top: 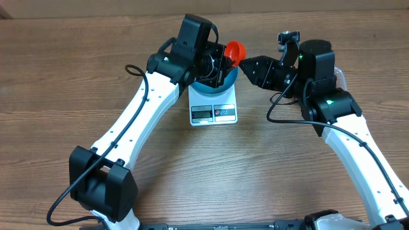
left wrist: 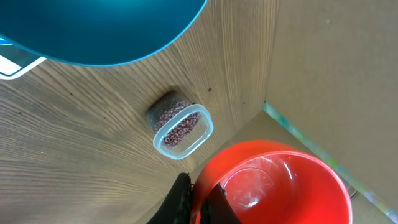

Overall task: Scoop item into bowl and weigh 150g on scale
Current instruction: 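Grasp the scoop handle with the right gripper and release the left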

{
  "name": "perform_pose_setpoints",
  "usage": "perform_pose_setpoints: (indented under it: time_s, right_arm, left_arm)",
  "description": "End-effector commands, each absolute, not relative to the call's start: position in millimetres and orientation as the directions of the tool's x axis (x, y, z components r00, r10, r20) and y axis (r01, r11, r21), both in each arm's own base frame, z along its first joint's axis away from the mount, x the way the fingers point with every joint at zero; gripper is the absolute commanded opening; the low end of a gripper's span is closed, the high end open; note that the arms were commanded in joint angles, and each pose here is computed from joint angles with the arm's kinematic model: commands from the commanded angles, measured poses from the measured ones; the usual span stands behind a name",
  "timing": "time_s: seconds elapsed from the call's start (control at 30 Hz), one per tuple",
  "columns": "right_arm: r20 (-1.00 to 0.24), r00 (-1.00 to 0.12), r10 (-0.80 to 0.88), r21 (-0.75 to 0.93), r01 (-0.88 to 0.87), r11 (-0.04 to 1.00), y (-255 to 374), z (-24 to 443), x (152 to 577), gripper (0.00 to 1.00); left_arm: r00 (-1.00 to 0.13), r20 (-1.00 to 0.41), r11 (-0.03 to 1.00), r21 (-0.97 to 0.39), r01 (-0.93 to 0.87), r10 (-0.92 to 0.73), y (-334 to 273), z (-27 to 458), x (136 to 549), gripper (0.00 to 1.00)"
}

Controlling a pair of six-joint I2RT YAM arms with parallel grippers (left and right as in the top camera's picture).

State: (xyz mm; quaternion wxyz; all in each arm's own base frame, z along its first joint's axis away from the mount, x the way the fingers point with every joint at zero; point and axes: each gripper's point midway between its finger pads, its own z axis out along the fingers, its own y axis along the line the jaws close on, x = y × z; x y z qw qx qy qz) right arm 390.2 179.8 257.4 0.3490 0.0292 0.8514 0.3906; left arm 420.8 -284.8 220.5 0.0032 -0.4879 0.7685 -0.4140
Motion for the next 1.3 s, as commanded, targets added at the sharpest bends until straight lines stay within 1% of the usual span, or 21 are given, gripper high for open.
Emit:
perform_pose_setpoints:
  time_s: [0.0,0.1,0.3,0.43,0.47,0.5,0.53,0.6,0.73,0.77,0.8,0.83,0.87,0.93,0.97,1.03,1.13,1.2,1.27]
  right_arm:
    - [-0.591,-0.735,0.333,0.682,-0.236,0.692,181,269,394,0.4]
    - [-0.591,-0.735,0.333,0.683,-0.236,0.692,181,269,394,0.34]
    - [-0.59,-0.736,0.331,0.684,-0.237,0.69,181,269,393,0.28]
    - [-0.59,-0.736,0.331,0.684,-0.238,0.69,181,269,393,0.22]
    - [-0.59,-0.736,0.331,0.684,-0.238,0.69,181,269,394,0.18]
    - [-0.59,-0.736,0.331,0.684,-0.238,0.69,181,269,394,0.15]
    - [-0.591,-0.736,0.332,0.684,-0.238,0.69,181,269,394,0.11]
    - [-0.591,-0.736,0.332,0.684,-0.238,0.69,181,269,394,0.04]
    - [-0.591,-0.736,0.332,0.684,-0.238,0.69,181,269,394,0.04]
    - [-0.591,-0.736,0.332,0.684,-0.238,0.69,181,269,394,0.04]
    - [-0.591,-0.736,0.332,0.684,-0.238,0.69,181,269,394,0.04]
    - [-0.591,-0.735,0.332,0.684,-0.238,0.69,181,269,394,0.04]
    - [-0.591,-0.735,0.332,0.684,-0.238,0.69,181,269,394,0.04]
    - [-0.591,-0.735,0.333,0.684,-0.237,0.69,180,269,394,0.04]
    - [-0.591,-0.734,0.334,0.683,-0.236,0.691,180,269,394,0.04]
    - [-0.588,-0.735,0.338,0.684,-0.228,0.693,177,268,395,0.04]
    - [-0.563,-0.748,0.352,0.683,-0.181,0.707,166,260,395,0.04]
    - [-0.546,-0.749,0.374,0.674,-0.128,0.728,152,252,397,0.04]
    - [-0.539,-0.747,0.389,0.67,-0.1,0.736,140,249,399,0.04]
  left_arm:
    - [-0.526,0.402,0.169,-0.651,-0.74,-0.749,-288,231,421,0.04]
    - [-0.524,0.4,0.169,-0.652,-0.739,-0.752,-288,231,422,0.04]
    - [-0.524,0.4,0.169,-0.652,-0.739,-0.752,-288,231,422,0.04]
    - [-0.525,0.399,0.169,-0.653,-0.739,-0.752,-288,231,422,0.04]
    - [-0.534,0.391,0.178,-0.657,-0.732,-0.75,-288,231,422,0.07]
    - [-0.539,0.387,0.184,-0.66,-0.729,-0.748,-288,231,422,0.13]
    - [-0.54,0.385,0.185,-0.661,-0.727,-0.748,-288,231,422,0.15]
    - [-0.541,0.386,0.185,-0.661,-0.727,-0.748,-288,231,422,0.17]
    - [-0.54,0.385,0.185,-0.661,-0.727,-0.748,-288,231,422,0.19]
    - [-0.54,0.386,0.185,-0.661,-0.727,-0.748,-288,231,422,0.23]
    - [-0.54,0.385,0.185,-0.661,-0.727,-0.748,-288,231,422,0.28]
    - [-0.54,0.385,0.185,-0.661,-0.727,-0.748,-288,231,422,0.4]
    - [-0.538,0.383,0.184,-0.661,-0.727,-0.75,-287,231,422,0.47]
    - [-0.527,0.367,0.181,-0.664,-0.725,-0.766,-283,229,426,0.48]
    - [-0.525,0.357,0.182,-0.667,-0.722,-0.773,-282,229,427,0.47]
    - [-0.545,0.276,0.228,-0.695,-0.682,-0.792,-271,227,435,0.46]
    - [-0.598,0.018,0.399,-0.729,-0.557,-0.802,-238,224,456,0.46]
    - [-0.638,-0.151,0.53,-0.714,-0.458,-0.755,-216,224,469,0.47]
    - [-0.683,-0.279,0.638,-0.687,-0.349,-0.675,-200,227,479,0.45]
